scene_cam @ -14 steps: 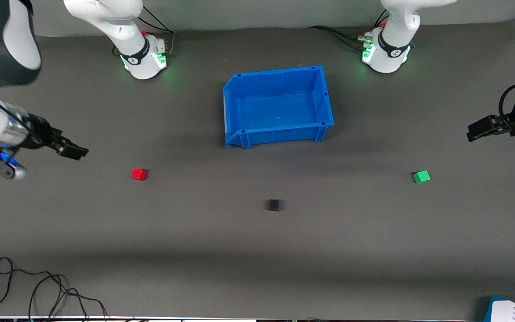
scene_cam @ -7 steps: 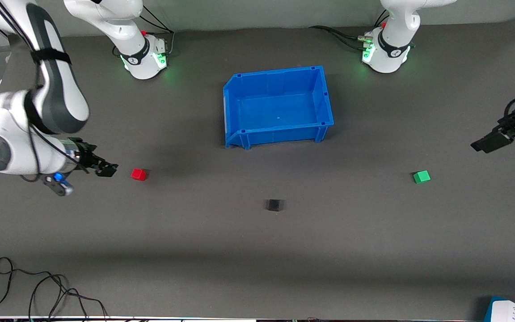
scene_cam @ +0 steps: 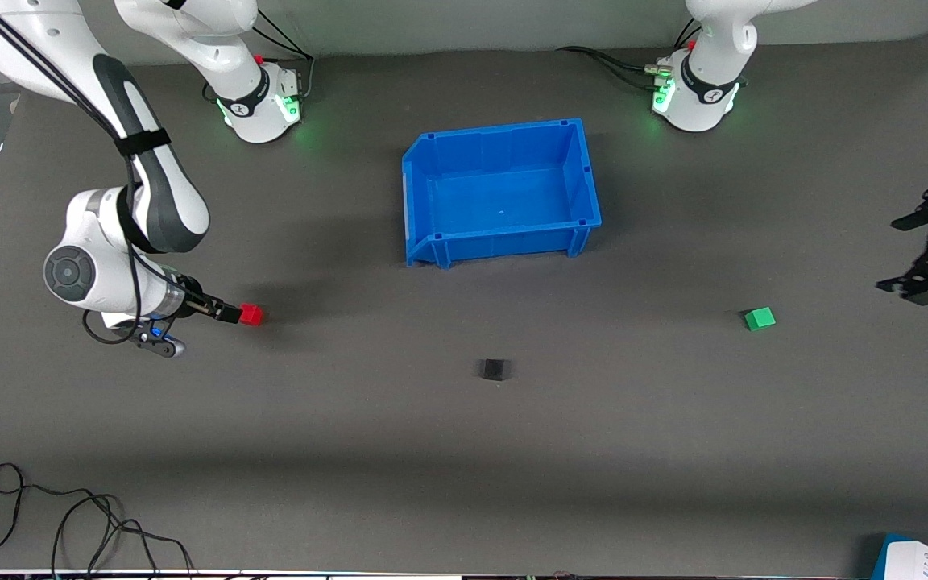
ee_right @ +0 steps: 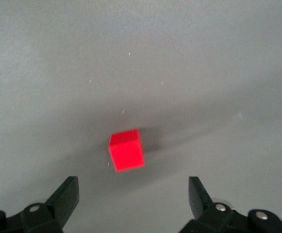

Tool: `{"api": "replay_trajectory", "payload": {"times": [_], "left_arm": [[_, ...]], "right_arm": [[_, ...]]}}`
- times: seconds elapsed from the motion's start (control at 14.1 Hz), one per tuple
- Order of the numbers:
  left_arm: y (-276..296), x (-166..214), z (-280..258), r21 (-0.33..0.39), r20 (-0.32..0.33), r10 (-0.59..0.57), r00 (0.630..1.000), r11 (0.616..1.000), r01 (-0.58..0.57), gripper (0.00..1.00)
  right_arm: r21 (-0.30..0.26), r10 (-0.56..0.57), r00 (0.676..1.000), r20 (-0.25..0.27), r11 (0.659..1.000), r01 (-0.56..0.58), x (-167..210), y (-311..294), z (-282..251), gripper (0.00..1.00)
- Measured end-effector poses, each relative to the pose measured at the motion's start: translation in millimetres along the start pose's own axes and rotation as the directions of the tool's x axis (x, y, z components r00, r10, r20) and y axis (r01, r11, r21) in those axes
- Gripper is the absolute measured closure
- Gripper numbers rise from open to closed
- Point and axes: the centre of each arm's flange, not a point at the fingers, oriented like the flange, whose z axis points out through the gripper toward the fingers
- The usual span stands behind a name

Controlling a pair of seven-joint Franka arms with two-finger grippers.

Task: Attach green and red cubes to black cube
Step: 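Reach the right gripper down to the red cube, then grasp the red cube with the right gripper while the left gripper reaches the green cube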

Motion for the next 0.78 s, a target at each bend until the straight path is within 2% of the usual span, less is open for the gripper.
{"api": "replay_trajectory", "payload": {"times": [0.14,0.28,0.5,0.64,0.78], "left_arm": [[-3.1,27.1,9.0,-0.018,0.014,-0.121,0.993,0.992,0.121,0.0],[10.1,39.8,37.7,-0.044,0.011,-0.246,0.969,0.968,0.246,0.0],[22.1,49.7,91.6,-0.057,0.01,-0.349,0.937,0.935,0.349,0.0],[22.2,58.4,120.7,-0.045,-0.038,-0.42,0.907,0.907,0.418,0.0],[23.0,66.9,152.2,-0.062,-0.082,-0.512,0.855,0.859,0.508,0.01]], "right_arm": [[0.021,-0.009,0.999,-0.038,1.0,0.01,7.2,1.2,24.9,0.0],[0.039,-0.023,0.997,-0.072,0.999,0.026,10.3,-1.1,48.9,0.01],[0.04,-0.028,0.997,-0.067,0.999,0.031,11.3,-3.7,66.7,0.01],[0.036,-0.03,0.998,-0.058,0.999,0.032,10.7,-3.8,72.5,0.01],[0.03,-0.031,0.999,-0.039,0.999,0.032,9.6,-3.3,83.9,0.02]]}}
